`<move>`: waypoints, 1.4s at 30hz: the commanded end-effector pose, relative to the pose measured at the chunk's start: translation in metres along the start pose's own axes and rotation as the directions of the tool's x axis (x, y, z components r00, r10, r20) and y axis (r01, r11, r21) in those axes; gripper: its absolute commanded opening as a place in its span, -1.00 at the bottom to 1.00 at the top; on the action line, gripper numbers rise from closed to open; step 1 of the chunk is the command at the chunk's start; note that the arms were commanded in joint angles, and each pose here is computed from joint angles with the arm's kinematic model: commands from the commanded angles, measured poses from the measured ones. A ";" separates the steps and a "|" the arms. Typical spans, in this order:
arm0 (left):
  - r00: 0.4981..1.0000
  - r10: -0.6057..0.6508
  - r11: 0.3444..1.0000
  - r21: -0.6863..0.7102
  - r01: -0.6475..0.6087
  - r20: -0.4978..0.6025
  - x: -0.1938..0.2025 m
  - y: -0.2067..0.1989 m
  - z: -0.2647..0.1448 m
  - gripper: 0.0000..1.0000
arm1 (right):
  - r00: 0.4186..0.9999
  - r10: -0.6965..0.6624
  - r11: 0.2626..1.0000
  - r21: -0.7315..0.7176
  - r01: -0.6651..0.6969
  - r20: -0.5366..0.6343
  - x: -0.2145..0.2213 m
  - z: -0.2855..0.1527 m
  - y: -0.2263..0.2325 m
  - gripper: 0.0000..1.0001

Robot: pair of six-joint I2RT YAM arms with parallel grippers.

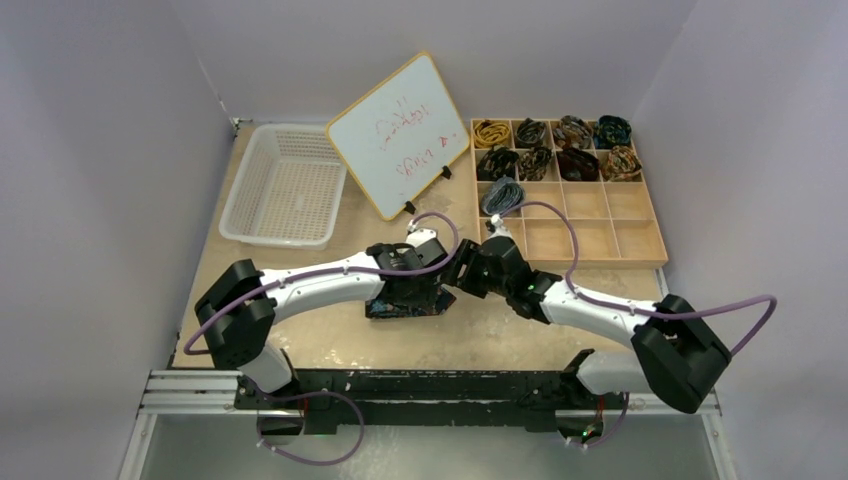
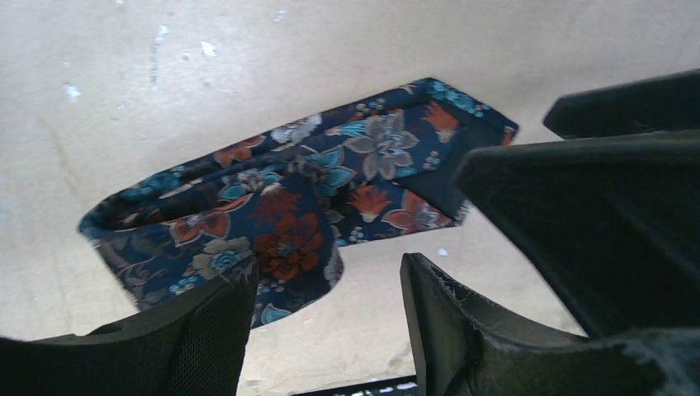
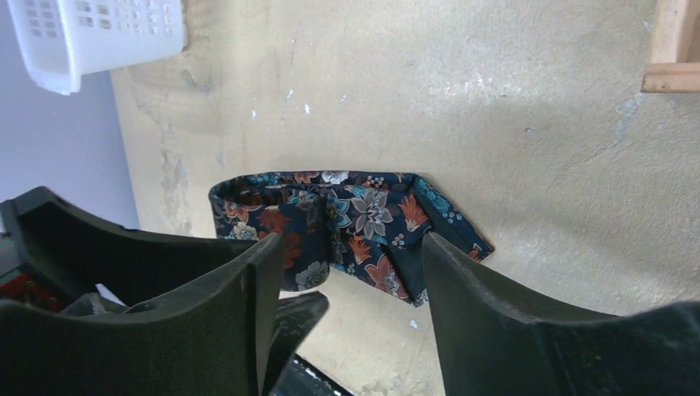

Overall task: Roll the ties
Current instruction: Roll the tie at the center of the board.

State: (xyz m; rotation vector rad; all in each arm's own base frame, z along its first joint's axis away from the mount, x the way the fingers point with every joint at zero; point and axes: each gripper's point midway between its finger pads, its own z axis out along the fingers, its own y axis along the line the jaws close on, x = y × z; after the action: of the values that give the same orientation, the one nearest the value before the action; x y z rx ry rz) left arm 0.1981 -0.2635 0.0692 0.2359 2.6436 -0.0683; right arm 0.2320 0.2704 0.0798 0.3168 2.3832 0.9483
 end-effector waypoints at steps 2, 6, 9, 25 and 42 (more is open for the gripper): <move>0.999 -0.044 0.985 0.166 0.039 0.025 -0.015 -0.026 -0.020 0.24 | 1.000 -0.023 0.994 -0.104 0.023 0.006 -0.006 -0.009 0.025 0.39; 0.989 -0.093 0.973 0.223 0.064 0.119 -0.037 -0.022 -0.050 0.25 | 0.998 -0.038 0.986 -0.162 0.031 -0.041 0.001 -0.010 0.036 0.55; 0.978 -0.131 0.966 0.241 0.090 0.160 -0.044 -0.010 -0.063 0.26 | 0.995 -0.068 0.974 -0.220 0.051 -0.073 0.008 -0.006 0.043 0.58; 0.908 -0.410 0.836 0.437 0.333 0.092 -0.033 0.094 -0.050 0.45 | 0.963 -0.137 0.948 -0.311 0.060 -0.234 0.054 0.026 0.065 0.36; 0.854 -0.519 0.743 0.470 0.476 -0.044 0.001 0.109 -0.018 0.45 | 0.935 -0.153 0.966 -0.246 0.074 -0.320 0.072 0.044 0.048 -0.14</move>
State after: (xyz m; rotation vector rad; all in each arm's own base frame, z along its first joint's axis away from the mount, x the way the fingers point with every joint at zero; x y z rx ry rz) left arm 0.2075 -0.1504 0.0786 -0.3326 2.5279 -0.8220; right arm 0.1971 0.3507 0.0446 -0.0298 2.5456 1.2649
